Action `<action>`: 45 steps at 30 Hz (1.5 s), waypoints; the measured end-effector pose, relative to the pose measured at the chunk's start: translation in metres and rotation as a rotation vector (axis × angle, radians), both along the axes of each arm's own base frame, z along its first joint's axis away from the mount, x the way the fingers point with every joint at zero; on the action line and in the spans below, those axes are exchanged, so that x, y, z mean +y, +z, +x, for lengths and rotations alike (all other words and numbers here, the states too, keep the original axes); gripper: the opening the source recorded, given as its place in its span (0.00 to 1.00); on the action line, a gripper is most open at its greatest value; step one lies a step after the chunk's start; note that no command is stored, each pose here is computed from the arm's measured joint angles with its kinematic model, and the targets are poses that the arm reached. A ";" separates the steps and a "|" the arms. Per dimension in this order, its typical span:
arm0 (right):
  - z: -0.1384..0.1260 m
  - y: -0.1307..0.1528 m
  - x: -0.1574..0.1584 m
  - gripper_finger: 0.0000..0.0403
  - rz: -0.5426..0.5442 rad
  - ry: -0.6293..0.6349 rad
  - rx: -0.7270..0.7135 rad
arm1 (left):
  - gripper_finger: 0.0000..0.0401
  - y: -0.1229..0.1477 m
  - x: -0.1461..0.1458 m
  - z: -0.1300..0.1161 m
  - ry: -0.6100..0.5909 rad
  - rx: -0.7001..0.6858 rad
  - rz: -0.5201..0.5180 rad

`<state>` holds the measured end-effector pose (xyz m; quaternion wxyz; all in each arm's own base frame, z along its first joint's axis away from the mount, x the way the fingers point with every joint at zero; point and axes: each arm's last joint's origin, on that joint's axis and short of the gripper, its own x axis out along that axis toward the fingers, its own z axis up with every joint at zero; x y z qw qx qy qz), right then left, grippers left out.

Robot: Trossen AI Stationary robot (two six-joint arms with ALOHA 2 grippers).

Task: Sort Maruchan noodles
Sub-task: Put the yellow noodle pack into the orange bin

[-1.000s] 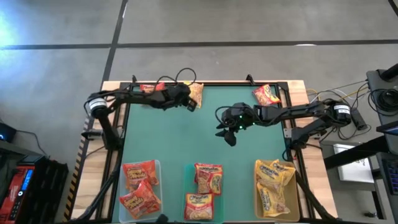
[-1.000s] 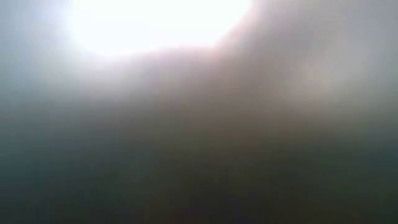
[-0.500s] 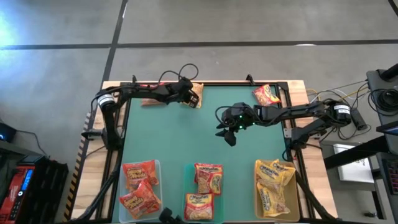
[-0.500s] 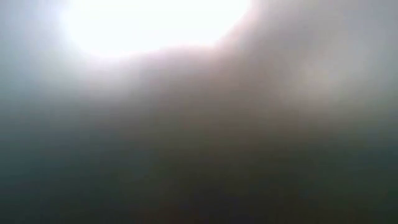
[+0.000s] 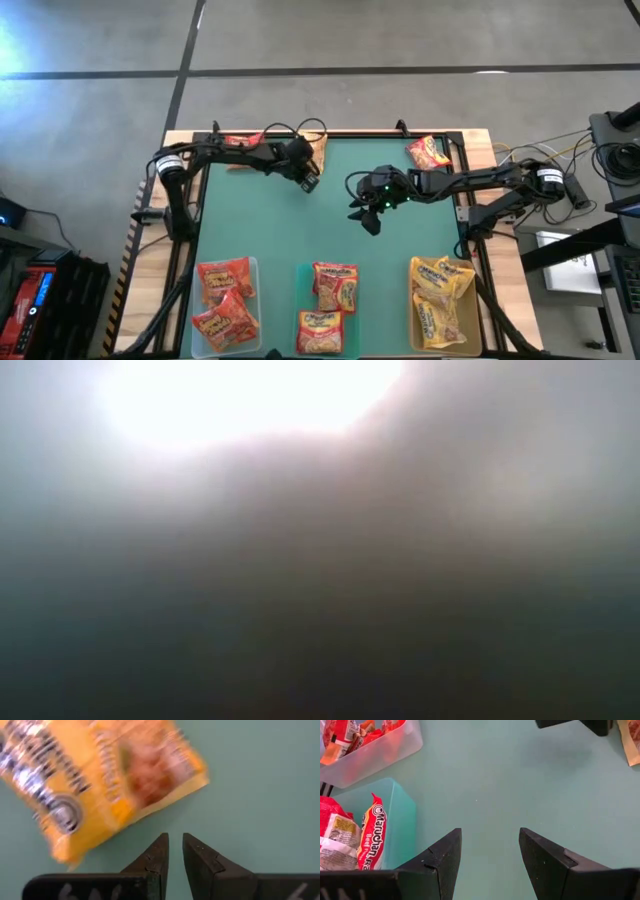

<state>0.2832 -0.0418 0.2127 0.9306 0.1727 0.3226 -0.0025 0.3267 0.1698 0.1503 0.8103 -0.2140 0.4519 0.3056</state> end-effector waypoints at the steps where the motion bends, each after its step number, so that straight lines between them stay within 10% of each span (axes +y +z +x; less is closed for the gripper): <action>1: 0.000 0.000 0.000 0.46 0.000 0.000 0.000 | 0.10 0.002 0.000 0.002 -0.010 -0.016 0.013; 10: 0.000 0.000 0.000 0.46 -0.015 0.001 -0.003 | 0.10 0.029 0.035 0.014 0.119 -0.108 0.200; 24: 0.000 -0.001 0.000 0.46 0.025 -0.028 0.011 | 0.10 0.019 0.067 0.027 0.159 0.061 0.174; 45: -0.003 -0.004 0.000 0.46 0.003 -0.006 0.046 | 0.10 0.007 -0.019 0.033 -0.196 0.232 -0.090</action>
